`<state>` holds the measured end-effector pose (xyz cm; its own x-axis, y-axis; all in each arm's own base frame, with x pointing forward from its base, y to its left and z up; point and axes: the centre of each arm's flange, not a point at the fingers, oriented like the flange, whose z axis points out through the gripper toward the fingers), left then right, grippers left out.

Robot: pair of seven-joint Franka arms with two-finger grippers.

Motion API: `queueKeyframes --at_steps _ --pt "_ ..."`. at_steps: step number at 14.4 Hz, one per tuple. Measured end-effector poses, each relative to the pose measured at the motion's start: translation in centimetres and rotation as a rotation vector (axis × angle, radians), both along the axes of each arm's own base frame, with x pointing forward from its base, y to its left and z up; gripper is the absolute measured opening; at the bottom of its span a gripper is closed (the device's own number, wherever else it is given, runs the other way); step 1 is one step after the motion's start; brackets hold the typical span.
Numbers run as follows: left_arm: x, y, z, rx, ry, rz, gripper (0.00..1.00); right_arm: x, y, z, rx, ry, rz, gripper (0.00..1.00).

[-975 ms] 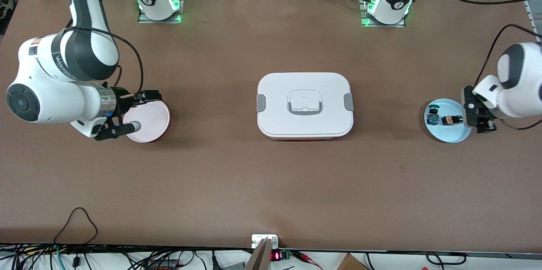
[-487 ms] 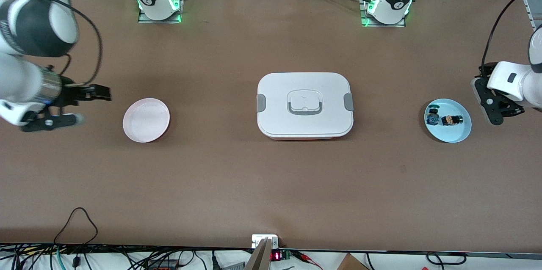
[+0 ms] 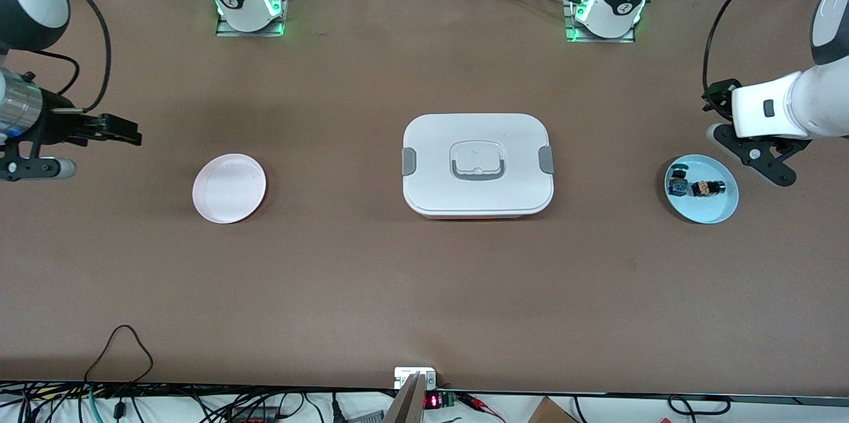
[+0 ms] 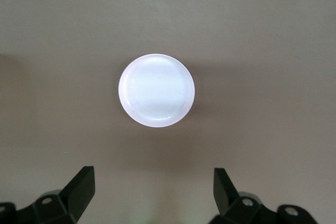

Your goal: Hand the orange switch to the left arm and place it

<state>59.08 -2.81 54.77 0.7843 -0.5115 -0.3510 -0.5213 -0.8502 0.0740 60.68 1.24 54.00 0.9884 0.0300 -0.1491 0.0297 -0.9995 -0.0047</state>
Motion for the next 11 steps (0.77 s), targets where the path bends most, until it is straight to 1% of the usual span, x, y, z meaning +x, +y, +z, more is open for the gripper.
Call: queueKeyframes --at_steps 2,3,5,6,7,9,10,11 --pt "-0.1 -0.9 0.6 0.016 -0.022 0.115 1.0 -0.1 0.0 -0.4 -0.001 -0.006 0.003 1.0" --pt "0.0 -1.3 0.8 0.029 -0.035 0.151 1.0 -0.2 -0.3 -0.7 0.0 -0.021 -0.001 1.0" --pt "0.4 -1.6 1.0 0.039 -0.072 0.216 1.0 -1.2 -0.7 -1.4 0.001 -0.054 -0.009 1.0" --pt "0.8 -1.5 1.2 0.035 -0.105 0.252 1.0 -2.0 -0.9 -1.6 0.001 -0.059 -0.011 1.0" --pt "1.2 -1.3 1.5 0.029 -0.159 0.303 1.0 -2.7 -0.9 -1.5 0.002 -0.061 -0.011 1.0" --pt "1.1 -1.1 1.9 0.017 -0.295 0.475 1.0 -3.3 -0.9 -0.7 0.003 -0.072 -0.011 1.0" --pt "0.2 -1.3 2.1 0.017 -0.351 0.551 1.0 -3.4 -0.9 -0.4 0.003 -0.077 -0.011 1.0" --pt "-1.0 -1.7 2.4 0.017 -0.384 0.575 1.0 -3.4 -0.9 -0.2 0.003 -0.08 -0.01 1.0"
